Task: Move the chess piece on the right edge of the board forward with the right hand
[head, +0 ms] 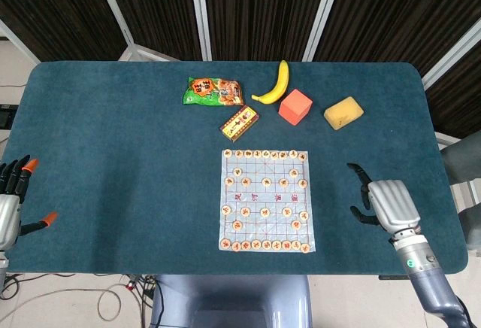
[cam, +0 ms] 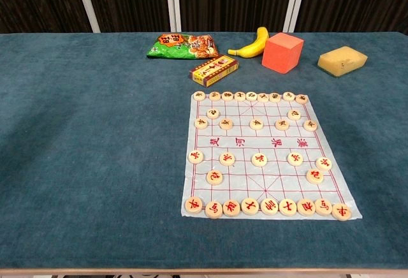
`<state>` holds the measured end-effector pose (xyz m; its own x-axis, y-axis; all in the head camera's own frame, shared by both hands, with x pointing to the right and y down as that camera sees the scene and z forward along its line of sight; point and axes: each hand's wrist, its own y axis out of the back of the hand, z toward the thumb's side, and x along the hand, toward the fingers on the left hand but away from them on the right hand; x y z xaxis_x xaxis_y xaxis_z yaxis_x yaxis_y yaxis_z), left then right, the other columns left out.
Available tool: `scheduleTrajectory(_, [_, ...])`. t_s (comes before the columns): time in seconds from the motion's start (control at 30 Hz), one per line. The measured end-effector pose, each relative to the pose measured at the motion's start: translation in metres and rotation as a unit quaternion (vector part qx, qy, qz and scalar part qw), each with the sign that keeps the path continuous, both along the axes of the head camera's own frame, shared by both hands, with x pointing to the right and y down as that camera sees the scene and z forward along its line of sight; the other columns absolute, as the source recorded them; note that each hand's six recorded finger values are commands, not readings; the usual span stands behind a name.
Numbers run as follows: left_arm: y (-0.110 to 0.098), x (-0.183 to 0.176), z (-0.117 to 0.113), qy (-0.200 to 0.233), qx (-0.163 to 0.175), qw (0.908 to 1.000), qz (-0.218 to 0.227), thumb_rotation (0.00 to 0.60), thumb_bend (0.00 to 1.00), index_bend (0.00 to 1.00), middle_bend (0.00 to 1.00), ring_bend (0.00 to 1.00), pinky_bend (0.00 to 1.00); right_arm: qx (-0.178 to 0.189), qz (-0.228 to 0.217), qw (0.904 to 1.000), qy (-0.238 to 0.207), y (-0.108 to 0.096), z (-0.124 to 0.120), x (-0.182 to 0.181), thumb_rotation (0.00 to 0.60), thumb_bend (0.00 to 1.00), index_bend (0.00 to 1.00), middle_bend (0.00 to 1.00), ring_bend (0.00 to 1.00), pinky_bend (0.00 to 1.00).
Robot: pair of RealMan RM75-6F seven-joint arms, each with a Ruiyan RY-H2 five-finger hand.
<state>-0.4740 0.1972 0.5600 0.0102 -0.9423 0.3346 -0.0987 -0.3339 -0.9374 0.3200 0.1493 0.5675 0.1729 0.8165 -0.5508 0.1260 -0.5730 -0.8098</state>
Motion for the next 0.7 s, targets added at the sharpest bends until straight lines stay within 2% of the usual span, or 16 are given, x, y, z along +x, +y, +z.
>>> scheduleTrajectory(0.17, [0.0, 0.0, 0.0, 0.002, 0.001, 1.0, 0.0, 0.6, 0.0, 0.0, 0.0, 0.0, 0.0, -0.043, -0.007, 0.999, 0.0, -0.001, 0.026, -0.023, 0.6, 0.34, 0.34, 1.0, 1.0, 0.88])
scheduleTrajectory(0.37, [-0.001, 0.0, 0.002, 0.003, -0.002, 1.0, -0.002, 0.6, 0.0, 0.0, 0.0, 0.0, 0.0, -0.089, -0.002, 0.996, 0.006, 0.009, 0.059, -0.042, 0.6, 0.34, 0.38, 1.0, 1.0, 0.88])
scheduleTrajectory(0.7, [-0.001, 0.0, 0.004, 0.008, -0.005, 1.0, 0.0, 0.6, 0.0, 0.0, 0.0, 0.0, 0.0, -0.112, 0.004, 0.9937, 0.012, 0.026, 0.09, -0.059, 0.6, 0.34, 0.4, 1.0, 1.0, 0.88])
